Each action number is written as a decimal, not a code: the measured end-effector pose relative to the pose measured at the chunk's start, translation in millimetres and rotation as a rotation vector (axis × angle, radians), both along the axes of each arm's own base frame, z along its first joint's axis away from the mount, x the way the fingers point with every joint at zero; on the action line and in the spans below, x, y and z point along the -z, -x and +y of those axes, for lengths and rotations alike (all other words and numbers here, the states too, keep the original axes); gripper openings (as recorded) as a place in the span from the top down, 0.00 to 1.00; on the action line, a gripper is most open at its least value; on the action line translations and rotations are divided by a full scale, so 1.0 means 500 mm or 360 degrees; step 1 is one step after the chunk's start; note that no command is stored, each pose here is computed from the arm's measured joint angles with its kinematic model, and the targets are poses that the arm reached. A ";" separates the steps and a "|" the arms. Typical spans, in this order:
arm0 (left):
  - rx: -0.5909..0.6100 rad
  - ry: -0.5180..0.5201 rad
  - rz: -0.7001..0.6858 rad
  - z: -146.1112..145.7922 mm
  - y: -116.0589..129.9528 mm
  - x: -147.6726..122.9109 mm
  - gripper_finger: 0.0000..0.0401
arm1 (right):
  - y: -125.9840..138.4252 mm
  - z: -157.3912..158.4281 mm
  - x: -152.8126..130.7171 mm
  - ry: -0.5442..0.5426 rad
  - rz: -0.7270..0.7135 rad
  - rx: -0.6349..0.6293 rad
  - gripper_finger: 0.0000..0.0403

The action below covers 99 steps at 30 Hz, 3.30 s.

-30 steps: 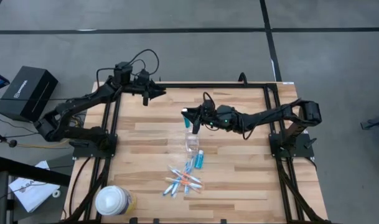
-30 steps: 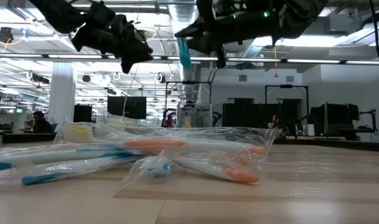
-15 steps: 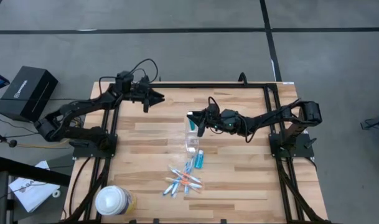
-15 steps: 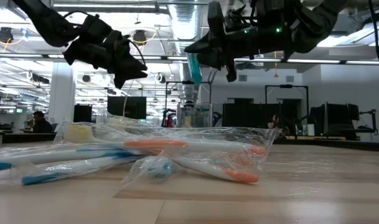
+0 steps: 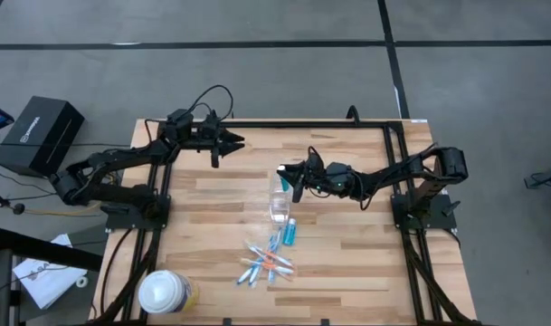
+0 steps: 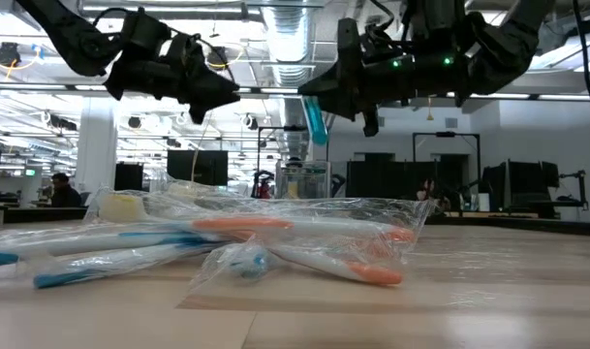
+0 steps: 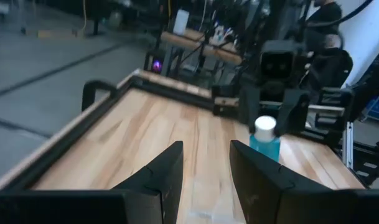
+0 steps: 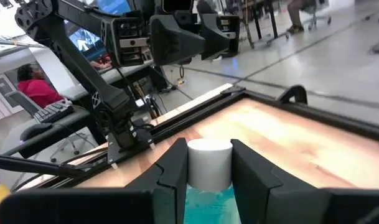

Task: Pick & Place toothbrushing station
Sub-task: Put the right mouthwash into the middle section of the transparent organizer

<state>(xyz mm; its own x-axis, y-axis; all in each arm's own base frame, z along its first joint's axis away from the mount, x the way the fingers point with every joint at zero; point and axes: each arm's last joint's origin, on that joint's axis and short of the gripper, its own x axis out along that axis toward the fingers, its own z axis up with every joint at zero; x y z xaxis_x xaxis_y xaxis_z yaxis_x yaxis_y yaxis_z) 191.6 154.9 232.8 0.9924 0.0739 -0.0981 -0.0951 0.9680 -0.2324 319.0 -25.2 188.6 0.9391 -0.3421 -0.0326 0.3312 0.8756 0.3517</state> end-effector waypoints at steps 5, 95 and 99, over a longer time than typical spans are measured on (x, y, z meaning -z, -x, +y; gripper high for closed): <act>0.0023 -0.0079 -0.0071 -0.013 -0.013 -0.011 0.69 | 0.008 -0.006 -0.001 0.0104 -0.0032 0.0014 0.80; -0.0017 -0.0197 0.0006 -0.085 0.035 0.122 0.69 | 0.055 0.020 0.171 0.0184 -0.0025 0.0130 0.79; -0.0020 -0.0183 0.0019 -0.087 0.038 0.128 0.69 | 0.055 0.027 0.171 0.0185 -0.0023 0.0113 0.79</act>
